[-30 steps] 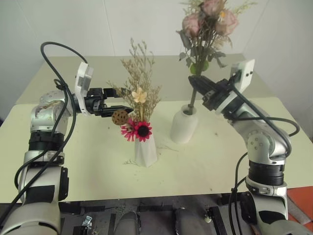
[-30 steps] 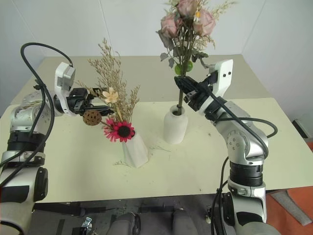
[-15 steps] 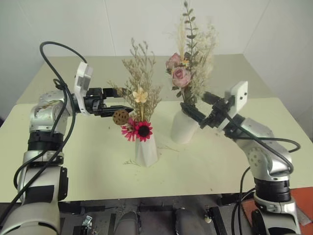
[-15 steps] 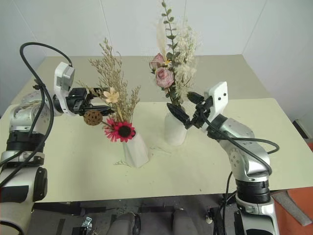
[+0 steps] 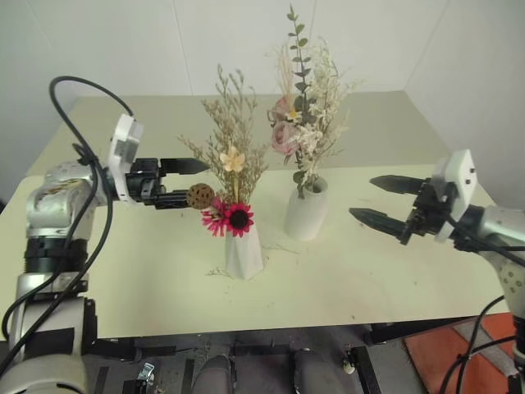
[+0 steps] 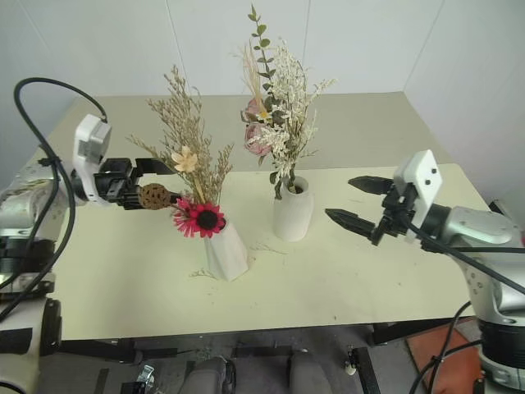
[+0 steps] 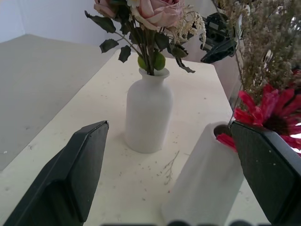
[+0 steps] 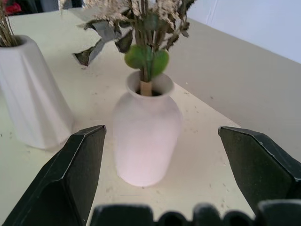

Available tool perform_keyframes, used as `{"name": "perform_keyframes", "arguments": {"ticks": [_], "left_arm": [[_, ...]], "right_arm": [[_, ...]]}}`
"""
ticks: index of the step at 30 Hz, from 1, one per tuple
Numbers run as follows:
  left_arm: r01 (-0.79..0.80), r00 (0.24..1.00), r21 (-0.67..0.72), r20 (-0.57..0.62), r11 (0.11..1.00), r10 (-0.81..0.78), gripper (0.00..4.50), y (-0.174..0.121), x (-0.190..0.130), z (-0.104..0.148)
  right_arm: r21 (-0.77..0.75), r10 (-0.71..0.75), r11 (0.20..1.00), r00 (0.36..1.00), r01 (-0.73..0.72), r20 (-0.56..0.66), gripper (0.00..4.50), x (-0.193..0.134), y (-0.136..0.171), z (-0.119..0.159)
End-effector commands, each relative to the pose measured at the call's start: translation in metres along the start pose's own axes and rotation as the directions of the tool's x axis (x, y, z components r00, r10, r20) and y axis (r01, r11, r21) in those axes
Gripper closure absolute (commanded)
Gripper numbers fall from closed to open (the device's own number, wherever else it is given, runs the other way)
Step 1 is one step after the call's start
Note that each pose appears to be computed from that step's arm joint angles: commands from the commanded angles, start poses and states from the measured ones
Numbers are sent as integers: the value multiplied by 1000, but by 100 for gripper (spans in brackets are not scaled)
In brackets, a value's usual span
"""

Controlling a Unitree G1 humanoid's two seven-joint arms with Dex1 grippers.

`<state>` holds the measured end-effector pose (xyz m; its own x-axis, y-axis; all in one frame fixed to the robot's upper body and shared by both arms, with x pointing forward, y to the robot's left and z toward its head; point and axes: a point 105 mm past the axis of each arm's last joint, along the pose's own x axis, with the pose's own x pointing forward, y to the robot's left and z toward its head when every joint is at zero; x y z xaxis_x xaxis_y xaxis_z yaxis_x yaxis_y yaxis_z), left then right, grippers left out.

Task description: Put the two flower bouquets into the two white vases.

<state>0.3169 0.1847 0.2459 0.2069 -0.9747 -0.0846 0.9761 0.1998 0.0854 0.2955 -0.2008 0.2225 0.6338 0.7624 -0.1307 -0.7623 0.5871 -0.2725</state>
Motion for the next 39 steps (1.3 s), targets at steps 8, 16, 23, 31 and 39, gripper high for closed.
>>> {"name": "perform_keyframes", "arguments": {"ticks": [8,16,23,31,39], "left_arm": [[-108,994,25,0,994,108,0,-32,-29,18],[-161,987,0,5,987,161,0,-44,-36,15],[-180,984,-7,7,984,180,0,-52,-38,14],[-225,974,-19,17,974,226,0,-62,-41,9],[-235,971,-36,39,971,237,0,-66,-36,8]], "right_arm": [[-46,54,997,997,-57,-58,1,-28,-17,-4],[-45,84,995,994,-88,-68,1,-36,-20,-4],[-44,78,996,995,-81,-69,1,-39,-23,-3],[-31,83,996,994,-85,-64,1,-40,-20,-3],[-36,60,997,995,-63,-78,1,-44,-20,-4]]}}
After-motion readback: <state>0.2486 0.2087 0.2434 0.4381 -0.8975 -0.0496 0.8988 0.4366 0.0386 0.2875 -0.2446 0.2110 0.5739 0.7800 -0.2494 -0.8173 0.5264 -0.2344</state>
